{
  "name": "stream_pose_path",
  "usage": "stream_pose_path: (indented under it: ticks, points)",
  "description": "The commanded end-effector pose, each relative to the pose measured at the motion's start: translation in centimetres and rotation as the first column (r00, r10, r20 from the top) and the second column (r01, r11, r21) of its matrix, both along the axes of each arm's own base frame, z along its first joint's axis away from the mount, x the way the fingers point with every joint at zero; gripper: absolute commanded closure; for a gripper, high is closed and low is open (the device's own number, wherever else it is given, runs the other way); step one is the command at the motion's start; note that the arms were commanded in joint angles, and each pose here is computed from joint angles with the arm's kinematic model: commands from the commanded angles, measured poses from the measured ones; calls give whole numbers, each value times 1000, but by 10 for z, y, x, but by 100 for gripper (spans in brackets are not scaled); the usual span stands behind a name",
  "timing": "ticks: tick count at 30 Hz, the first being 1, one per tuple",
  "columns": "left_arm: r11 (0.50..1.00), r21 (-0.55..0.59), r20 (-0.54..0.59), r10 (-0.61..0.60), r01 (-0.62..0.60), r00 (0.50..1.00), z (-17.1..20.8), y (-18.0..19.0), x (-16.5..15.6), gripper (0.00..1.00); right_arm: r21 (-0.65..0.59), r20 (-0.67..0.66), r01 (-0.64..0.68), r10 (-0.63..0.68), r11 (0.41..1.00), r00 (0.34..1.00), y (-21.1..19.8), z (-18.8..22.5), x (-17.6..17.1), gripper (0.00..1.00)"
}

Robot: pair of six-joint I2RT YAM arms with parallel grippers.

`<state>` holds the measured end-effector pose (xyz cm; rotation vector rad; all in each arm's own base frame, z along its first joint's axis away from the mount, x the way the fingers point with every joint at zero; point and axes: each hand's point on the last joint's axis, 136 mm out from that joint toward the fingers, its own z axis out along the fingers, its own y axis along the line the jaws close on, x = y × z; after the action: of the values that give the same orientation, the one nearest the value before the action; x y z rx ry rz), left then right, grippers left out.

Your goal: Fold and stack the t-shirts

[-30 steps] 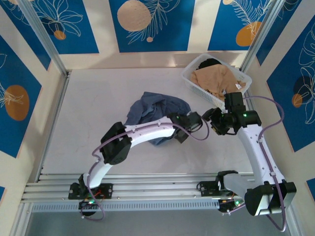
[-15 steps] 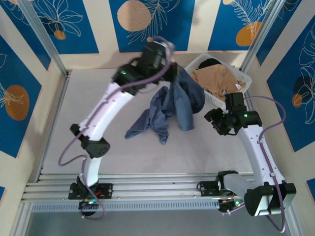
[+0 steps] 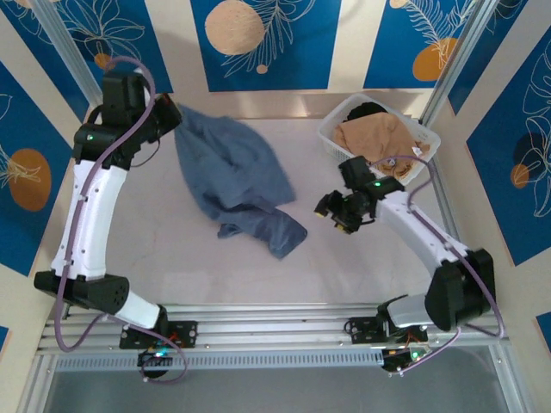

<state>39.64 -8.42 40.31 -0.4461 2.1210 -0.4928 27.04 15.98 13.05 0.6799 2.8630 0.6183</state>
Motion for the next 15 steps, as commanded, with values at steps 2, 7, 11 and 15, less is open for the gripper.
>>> stream_pose_path:
  ticks: [2,7,11,15]
  points:
    - [998,33,-81,60,-57,995,-40,23,-6,100,94,-88,-4,13,996,996,41,-27,1,38]
    - [993,96,-154,78,-64,985,-71,35,-20,100,102,-160,7,9,995,987,65,-47,10,36]
    - [992,112,-173,84,-65,981,-80,38,-24,100,104,-141,-56,70,993,988,95,-58,30,36]
    - [991,116,-182,86,-65,980,-83,38,-24,100,26,-62,-117,118,993,991,110,-59,60,38]
